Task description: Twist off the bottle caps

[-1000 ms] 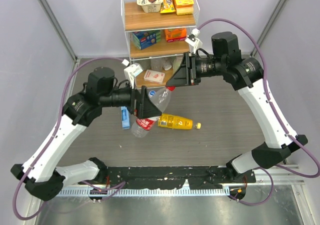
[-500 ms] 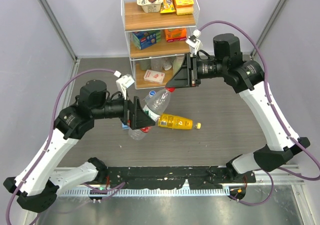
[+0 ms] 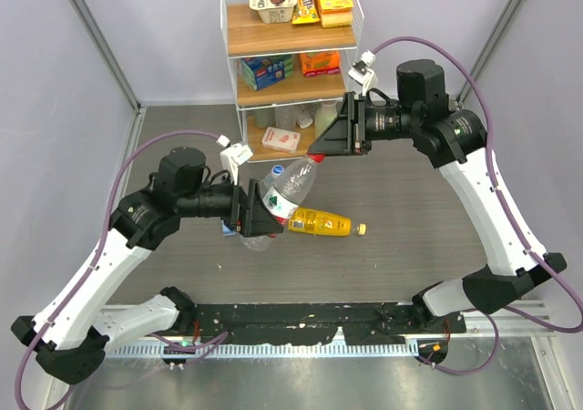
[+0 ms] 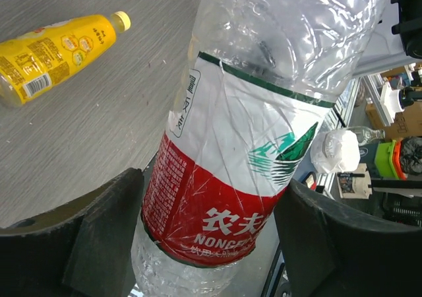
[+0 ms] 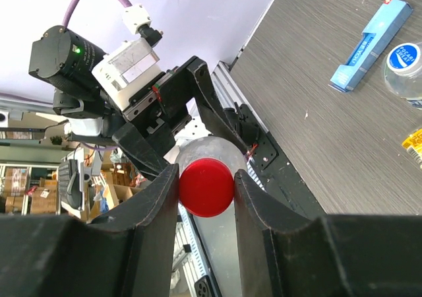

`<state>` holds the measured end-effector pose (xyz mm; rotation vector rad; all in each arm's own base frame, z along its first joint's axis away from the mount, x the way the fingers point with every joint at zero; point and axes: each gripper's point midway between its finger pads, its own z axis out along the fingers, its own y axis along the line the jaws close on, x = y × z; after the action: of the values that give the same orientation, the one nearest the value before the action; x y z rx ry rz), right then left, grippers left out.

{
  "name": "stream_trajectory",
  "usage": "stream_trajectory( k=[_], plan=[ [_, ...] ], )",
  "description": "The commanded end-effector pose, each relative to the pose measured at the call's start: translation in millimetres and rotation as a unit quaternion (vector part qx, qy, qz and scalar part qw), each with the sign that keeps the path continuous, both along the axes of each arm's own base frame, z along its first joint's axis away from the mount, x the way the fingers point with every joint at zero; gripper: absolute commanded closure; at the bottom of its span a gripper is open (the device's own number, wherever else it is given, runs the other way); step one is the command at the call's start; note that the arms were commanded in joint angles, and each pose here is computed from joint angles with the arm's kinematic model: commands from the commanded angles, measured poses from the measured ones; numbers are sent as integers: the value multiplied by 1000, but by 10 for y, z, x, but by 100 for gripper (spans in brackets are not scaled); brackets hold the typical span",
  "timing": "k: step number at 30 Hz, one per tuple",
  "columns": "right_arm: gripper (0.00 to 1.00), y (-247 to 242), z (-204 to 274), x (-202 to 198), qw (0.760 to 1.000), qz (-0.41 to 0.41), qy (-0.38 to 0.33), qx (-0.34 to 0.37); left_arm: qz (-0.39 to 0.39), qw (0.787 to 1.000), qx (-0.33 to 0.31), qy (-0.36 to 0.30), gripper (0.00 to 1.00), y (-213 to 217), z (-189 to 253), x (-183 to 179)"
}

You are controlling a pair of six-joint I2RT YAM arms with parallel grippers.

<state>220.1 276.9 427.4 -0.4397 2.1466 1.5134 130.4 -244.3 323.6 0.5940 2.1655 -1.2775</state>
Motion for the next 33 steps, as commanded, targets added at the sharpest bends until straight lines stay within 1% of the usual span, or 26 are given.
stream_trajectory(
  k=[1, 9, 14, 16, 17, 18, 19, 20, 22, 23, 24, 25, 26, 28, 31, 33],
  plan=[
    [98, -24, 49, 66, 1000, -1, -6, 11, -29, 999, 4, 32, 26, -63, -78, -67],
    [98, -82, -14, 254, 1000, -13, 10, 11, -18, 1000, 15, 15, 44, -94, -58, 65],
    [94, -243, -55, 490, 999, -43, 22, 15, -16, 1000, 19, 15, 56, -163, -43, 168],
    [83, -333, -51, 602, 998, -62, 23, 19, -10, 1000, 22, 10, 60, -182, -35, 230],
    [71, -394, -30, 674, 997, -75, 23, 23, -7, 1000, 24, 8, 61, -195, -34, 264],
    [66, -427, -35, 734, 996, -82, 24, 24, -5, 1000, 24, 7, 63, -216, -34, 302],
    [56, -477, -15, 796, 995, -93, 26, 29, -3, 1000, 25, 4, 64, -226, -18, 333],
    [50, -500, -2, 841, 994, -99, 26, 31, -1, 1000, 28, 1, 66, -245, -11, 373],
    [31, -547, 8, 955, 993, -113, 27, 35, 7, 999, 42, -3, 67, -249, -21, 455],
    [27, -571, 2, 1004, 992, -117, 24, 35, 13, 999, 48, -6, 68, -256, -28, 510],
    [20, -592, -16, 1083, 991, -127, 25, 32, 21, 998, 53, -7, 69, -261, -32, 560],
    [17, -617, -18, 1123, 990, -136, 32, 34, 25, 998, 57, -5, 69, -279, -25, 604],
    [12, -624, -44, 1185, 989, -143, 36, 32, 25, 998, 60, -1, 71, -308, -27, 641],
    [8, -628, -75, 1248, 987, -151, 42, 33, 25, 998, 59, 3, 72, -353, -11, 680],
    [8, -631, -166, 1332, 986, -160, 48, 26, 33, 997, 65, 3, 72, -370, -51, 754],
    [8, -640, -135, 1351, 984, -167, 52, 24, 32, 997, 68, -2, 70, -355, -35, 753]
  ],
)
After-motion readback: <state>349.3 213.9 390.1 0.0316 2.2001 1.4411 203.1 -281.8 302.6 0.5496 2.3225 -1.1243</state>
